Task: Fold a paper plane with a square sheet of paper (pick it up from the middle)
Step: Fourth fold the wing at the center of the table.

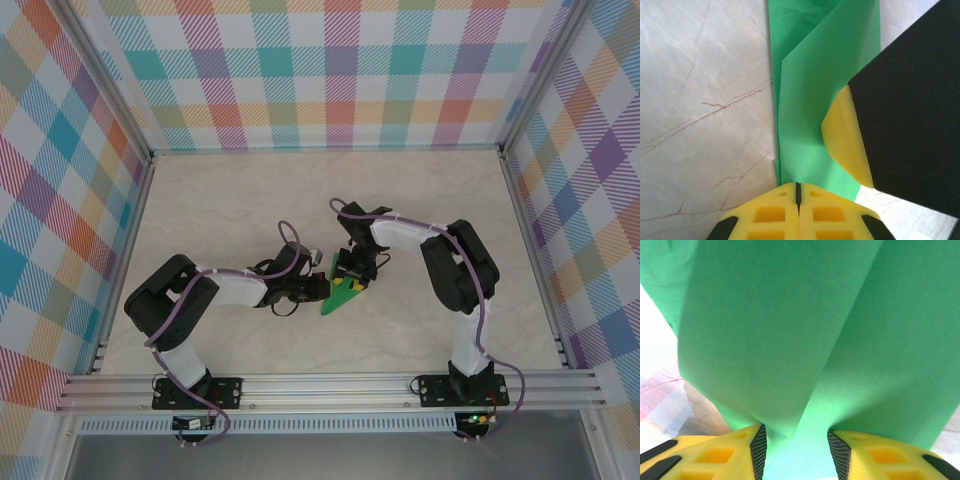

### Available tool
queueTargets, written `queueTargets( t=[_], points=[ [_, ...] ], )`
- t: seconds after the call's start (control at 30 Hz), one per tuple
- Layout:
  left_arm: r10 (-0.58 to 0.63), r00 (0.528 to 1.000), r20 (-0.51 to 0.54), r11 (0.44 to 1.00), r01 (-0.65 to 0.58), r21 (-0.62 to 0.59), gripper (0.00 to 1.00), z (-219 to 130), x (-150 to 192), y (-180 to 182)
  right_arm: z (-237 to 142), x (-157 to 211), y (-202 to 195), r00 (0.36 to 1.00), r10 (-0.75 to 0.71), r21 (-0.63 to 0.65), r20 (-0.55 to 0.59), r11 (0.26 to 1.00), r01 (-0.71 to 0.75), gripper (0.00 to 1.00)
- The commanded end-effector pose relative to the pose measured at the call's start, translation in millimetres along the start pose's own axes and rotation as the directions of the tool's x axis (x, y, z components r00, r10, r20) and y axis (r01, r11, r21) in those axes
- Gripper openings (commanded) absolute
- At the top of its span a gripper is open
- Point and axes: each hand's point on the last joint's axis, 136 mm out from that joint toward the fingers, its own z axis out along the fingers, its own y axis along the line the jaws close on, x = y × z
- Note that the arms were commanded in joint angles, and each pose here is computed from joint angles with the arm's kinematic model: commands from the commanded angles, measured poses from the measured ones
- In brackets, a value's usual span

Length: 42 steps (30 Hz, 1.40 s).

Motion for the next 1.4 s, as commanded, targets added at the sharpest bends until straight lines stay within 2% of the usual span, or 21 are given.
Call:
queueTargets(
  t=[0.0,0.17,0.33,0.37,0.57,0.7,0.8,0.97,1.37],
  points=[
    [0.019,0.999,0.027,1.0,-0.019,-0.02,0.0,2,-8,3,51,10,-45,0.999,0.018,0.181,-0.051,0.983,-0.008,0.44],
    [0.02,1.0,0.023,0.999,-0.019,-0.028,0.0,4,-6,6,21,3,-20,1.0,-0.022,0.103,0.014,0.994,0.02,0.44],
    [0.02,1.0,0.017,0.999,-0.02,-0.039,0.0,6,-2,10,-31,-4,9,0.987,-0.064,0.001,0.15,0.998,0.064,0.47],
    [-0.025,0.997,-0.075,0.992,0.016,-0.123,0.0,4,22,30,-42,-5,12,0.981,-0.068,-0.015,0.183,0.997,0.072,0.47],
    [-0.03,0.996,-0.081,0.991,0.019,-0.134,0.0,3,24,34,-80,-7,17,0.946,-0.073,-0.122,0.316,0.986,0.117,0.48],
    [-0.033,0.996,-0.084,0.991,0.022,-0.134,0.0,5,26,35,-82,-8,34,0.938,-0.099,-0.24,0.333,0.953,0.186,0.43],
    [-0.036,0.996,-0.083,0.991,0.025,-0.134,0.0,5,25,35,-76,-8,49,0.94,-0.134,-0.309,0.314,0.922,0.235,0.34],
    [-0.042,0.996,-0.084,0.989,0.029,-0.146,0.0,4,27,37,-58,-14,47,0.948,-0.138,-0.317,0.287,0.92,0.23,0.2],
    [-0.046,0.995,-0.088,0.987,0.032,-0.157,0.0,4,27,38,-19,-10,30,0.956,-0.187,-0.338,0.226,0.905,0.257,0.15]
  ],
)
